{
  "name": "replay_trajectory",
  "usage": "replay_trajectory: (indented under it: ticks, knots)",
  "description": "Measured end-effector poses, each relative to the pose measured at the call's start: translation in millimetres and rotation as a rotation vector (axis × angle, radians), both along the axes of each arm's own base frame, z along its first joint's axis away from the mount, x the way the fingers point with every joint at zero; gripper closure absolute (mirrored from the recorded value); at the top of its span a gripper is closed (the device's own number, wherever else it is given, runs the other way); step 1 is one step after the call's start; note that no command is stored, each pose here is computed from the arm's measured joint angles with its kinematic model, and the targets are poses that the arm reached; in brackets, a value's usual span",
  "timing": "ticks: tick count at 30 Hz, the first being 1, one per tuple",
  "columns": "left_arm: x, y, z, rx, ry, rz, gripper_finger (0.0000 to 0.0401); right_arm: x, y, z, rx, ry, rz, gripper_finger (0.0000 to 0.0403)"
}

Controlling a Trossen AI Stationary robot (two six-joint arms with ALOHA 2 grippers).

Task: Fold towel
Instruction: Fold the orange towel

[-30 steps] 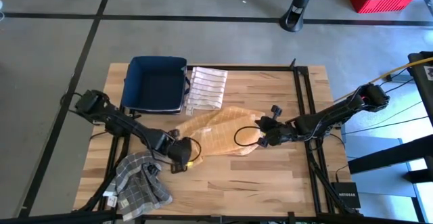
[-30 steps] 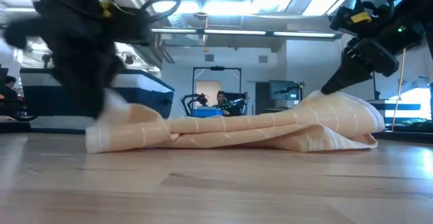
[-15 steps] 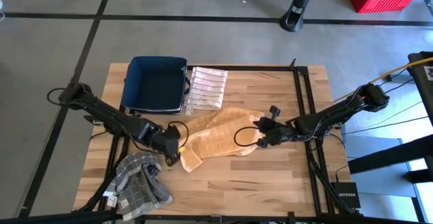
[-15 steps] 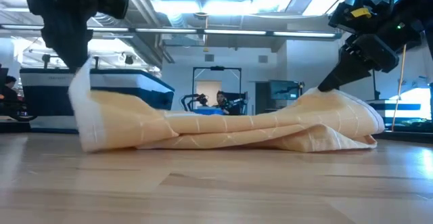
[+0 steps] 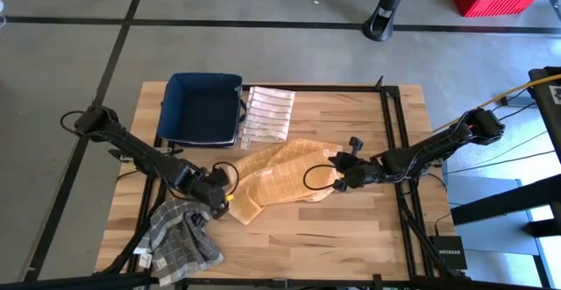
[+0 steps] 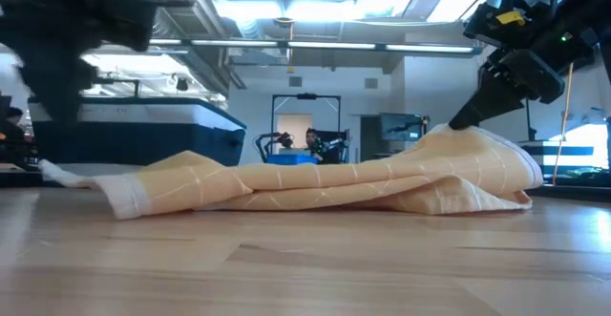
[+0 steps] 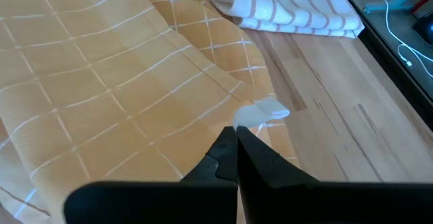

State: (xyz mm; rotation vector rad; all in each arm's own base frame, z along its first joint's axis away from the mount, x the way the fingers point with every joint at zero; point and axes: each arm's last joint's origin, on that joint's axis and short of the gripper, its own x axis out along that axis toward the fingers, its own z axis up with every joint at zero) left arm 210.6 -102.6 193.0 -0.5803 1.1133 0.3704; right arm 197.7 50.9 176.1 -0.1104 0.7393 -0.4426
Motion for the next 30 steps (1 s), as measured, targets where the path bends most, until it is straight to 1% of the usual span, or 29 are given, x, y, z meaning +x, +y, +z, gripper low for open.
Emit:
replay_trajectory:
  ticks: [1, 3, 8, 12, 16, 22, 30]
  knots:
    - [1.1, 1.5, -2.7, 0.014, -0.031, 0.032, 0.0258, 0.1, 0.0, 0.1, 0.000, -0.001, 0.000, 0.0402]
    - [1.8, 5.2, -9.0, -0.008, -0.048, 0.086, 0.0258, 0.1, 0.0, 0.1, 0.000, -0.001, 0.000, 0.0402]
    - [-7.6, 10.5, -27.4, -0.049, 0.004, 0.168, 0.0258, 0.1, 0.0, 0.1, 0.001, -0.001, 0.000, 0.0402]
    - [-9.8, 9.7, -37.1, -0.105, -0.007, 0.166, 0.0258, 0.1, 0.0, 0.0, 0.000, -0.001, 0.000, 0.0402]
    - [-5.8, 7.1, -42.2, -0.168, -0.100, 0.138, 0.0258, 0.1, 0.0, 0.0, 0.000, -0.001, 0.000, 0.0402]
    - [-7.7, 7.8, -45.3, -0.161, -0.100, 0.126, 0.0258, 0.1, 0.0, 0.1, 0.000, -0.001, 0.000, 0.0402]
    - [-12.9, 9.7, -48.3, -0.135, -0.043, 0.140, 0.0258, 0.1, 0.0, 0.1, 0.000, -0.001, 0.000, 0.0402]
